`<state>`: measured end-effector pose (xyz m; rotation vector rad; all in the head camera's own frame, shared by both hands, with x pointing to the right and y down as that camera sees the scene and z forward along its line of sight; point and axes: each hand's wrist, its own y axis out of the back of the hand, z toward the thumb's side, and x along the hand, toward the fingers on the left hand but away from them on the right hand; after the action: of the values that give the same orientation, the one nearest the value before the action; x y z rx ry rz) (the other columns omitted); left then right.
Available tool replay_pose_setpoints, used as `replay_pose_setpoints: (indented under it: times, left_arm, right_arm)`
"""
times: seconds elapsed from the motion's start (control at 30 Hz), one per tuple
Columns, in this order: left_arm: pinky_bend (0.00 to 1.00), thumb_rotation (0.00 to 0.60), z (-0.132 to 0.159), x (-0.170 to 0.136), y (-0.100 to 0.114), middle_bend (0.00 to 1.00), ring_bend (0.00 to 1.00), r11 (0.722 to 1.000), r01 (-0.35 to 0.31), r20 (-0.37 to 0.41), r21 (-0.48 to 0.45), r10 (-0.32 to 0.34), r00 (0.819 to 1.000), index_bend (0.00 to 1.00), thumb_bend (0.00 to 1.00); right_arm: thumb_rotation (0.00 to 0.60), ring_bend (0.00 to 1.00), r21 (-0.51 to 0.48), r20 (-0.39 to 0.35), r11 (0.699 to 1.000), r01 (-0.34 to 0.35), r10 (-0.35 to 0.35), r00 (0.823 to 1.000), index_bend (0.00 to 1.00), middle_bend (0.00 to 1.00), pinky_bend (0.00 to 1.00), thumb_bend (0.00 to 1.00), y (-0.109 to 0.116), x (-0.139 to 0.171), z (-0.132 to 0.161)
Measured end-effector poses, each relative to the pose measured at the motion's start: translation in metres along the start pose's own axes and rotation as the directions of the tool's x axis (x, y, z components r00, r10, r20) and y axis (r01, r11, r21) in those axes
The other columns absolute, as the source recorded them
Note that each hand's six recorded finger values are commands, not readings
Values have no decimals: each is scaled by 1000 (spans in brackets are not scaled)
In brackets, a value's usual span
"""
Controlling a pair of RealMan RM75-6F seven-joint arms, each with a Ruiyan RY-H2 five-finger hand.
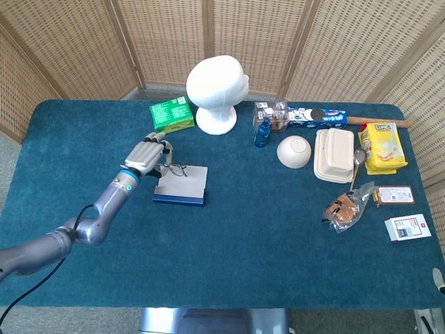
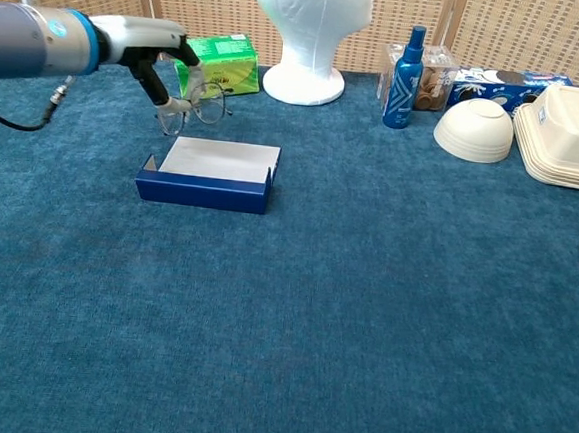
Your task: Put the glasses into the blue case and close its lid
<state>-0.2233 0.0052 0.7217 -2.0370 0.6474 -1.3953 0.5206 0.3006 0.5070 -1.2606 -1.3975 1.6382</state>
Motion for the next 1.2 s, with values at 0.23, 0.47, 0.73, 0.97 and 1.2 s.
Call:
replay_pose_setpoints:
  times: [0.23, 0.47, 0.73, 0.97, 1.2]
  left_arm:
    - [0, 600, 26, 20, -15, 282, 25, 999, 21, 27, 25, -22, 999, 687, 437]
    - [0, 600, 44, 26, -28, 274, 15, 996, 58, 48, 61, -61, 997, 681, 434]
    - [0, 600, 45, 20, -34, 263, 8, 992, 80, 43, 93, -84, 995, 680, 430]
    - [0, 600, 38, 12, -35, 234, 0, 989, 118, 17, 92, -121, 993, 617, 419]
    - [0, 600, 35, 5, -38, 164, 0, 984, 153, -7, 93, -153, 988, 357, 376]
  right_arm:
    - [593, 0, -5, 28, 1000, 17, -17, 999, 24, 137, 129, 283, 6, 5, -10]
    - [580, 0, -9, 36, 1000, 21, -21, 999, 22, 137, 129, 282, 6, 6, -15]
    - [590, 0, -16, 35, 1000, 20, -19, 999, 14, 137, 129, 277, 6, 5, -17]
    - [585, 0, -19, 37, 1000, 14, -13, 999, 11, 137, 129, 277, 3, 5, -18]
    - [584, 0, -20, 35, 1000, 14, -14, 999, 11, 137, 129, 277, 3, 4, -18]
